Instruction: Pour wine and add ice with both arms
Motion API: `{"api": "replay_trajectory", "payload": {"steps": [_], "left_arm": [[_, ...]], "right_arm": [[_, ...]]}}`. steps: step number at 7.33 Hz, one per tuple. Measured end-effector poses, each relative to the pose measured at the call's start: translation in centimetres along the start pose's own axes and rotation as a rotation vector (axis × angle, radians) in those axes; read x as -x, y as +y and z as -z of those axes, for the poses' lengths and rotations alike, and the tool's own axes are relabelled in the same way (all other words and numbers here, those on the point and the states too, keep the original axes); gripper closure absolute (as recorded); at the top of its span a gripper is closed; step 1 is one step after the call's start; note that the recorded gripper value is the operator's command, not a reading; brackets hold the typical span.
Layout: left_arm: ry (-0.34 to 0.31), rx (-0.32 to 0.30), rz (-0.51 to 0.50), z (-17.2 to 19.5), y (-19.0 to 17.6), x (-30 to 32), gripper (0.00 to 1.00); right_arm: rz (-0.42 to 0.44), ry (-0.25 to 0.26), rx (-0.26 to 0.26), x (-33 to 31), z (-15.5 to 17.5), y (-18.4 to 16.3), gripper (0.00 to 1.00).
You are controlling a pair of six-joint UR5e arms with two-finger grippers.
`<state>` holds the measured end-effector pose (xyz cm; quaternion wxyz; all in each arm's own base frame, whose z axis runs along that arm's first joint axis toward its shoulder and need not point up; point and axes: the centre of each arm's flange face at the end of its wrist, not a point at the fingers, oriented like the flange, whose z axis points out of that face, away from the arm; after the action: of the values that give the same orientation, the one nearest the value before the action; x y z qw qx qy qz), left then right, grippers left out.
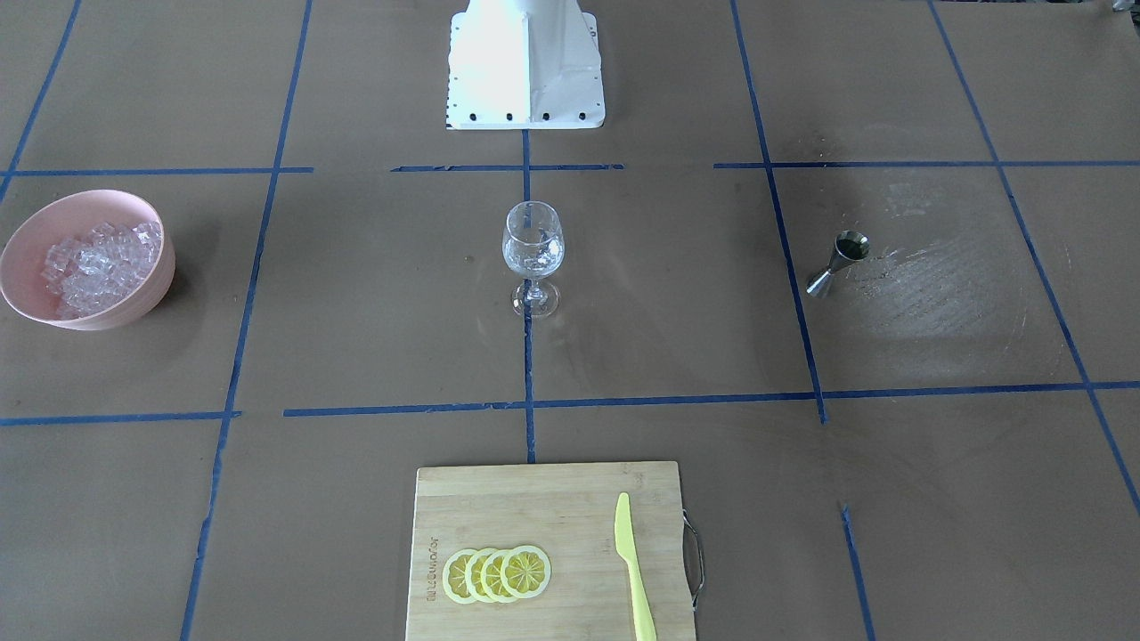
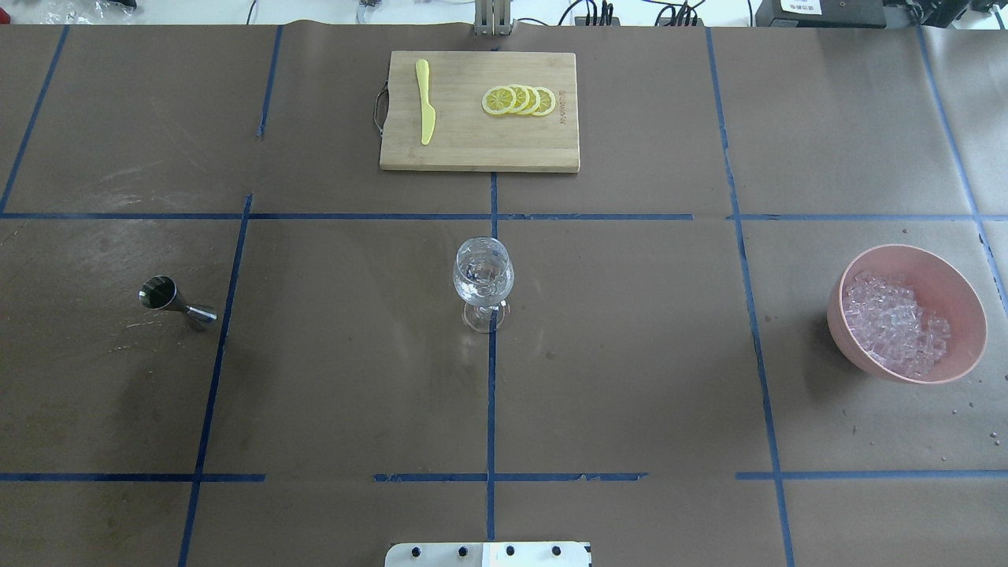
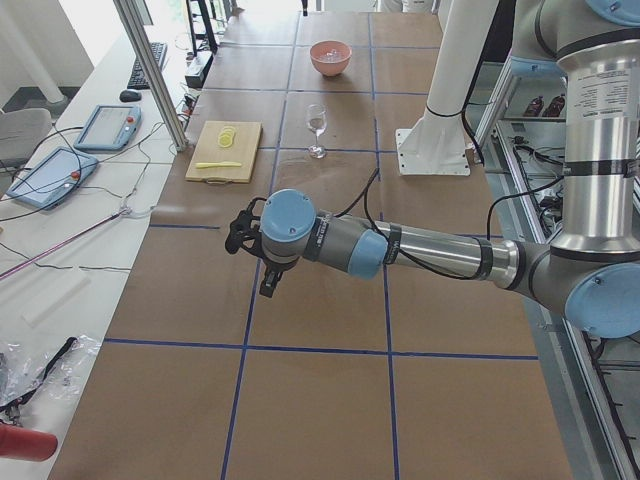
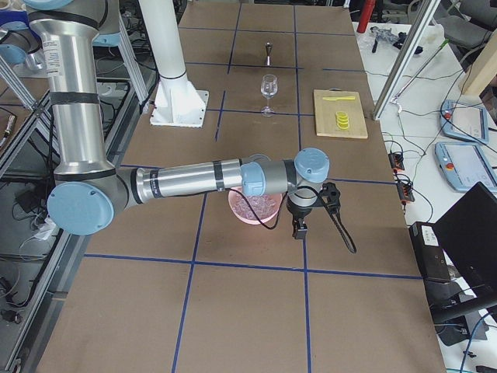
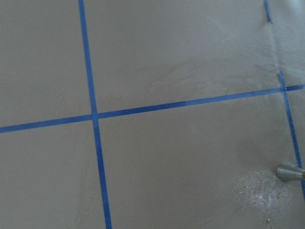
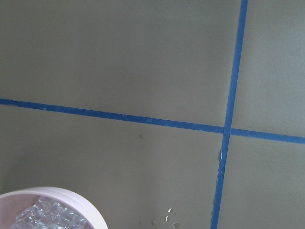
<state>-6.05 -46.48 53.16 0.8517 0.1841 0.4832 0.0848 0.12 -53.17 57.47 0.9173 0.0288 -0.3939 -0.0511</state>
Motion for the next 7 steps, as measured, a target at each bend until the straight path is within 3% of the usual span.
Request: {"api": "replay_trajectory", "payload": {"steps": [3, 4, 7], "left_arm": [[0.009, -0.148, -0.009, -2.0, -1.3, -3.3, 0.0], [-0.009, -0.202, 0.0, -4.6, -1.6, -5.4, 0.0], [0.042, -0.363, 0.077, -12.0, -0.2, -13.1, 0.0]], "right_arm": [[0.001, 0.001, 0.001, 0.1, -0.1, -0.3, 0.0], [0.001, 0.001, 0.001, 0.1, -0.1, -0.4, 0.0], [0.008, 0.001, 0.001, 0.4, -0.1, -0.5, 0.0]]}}
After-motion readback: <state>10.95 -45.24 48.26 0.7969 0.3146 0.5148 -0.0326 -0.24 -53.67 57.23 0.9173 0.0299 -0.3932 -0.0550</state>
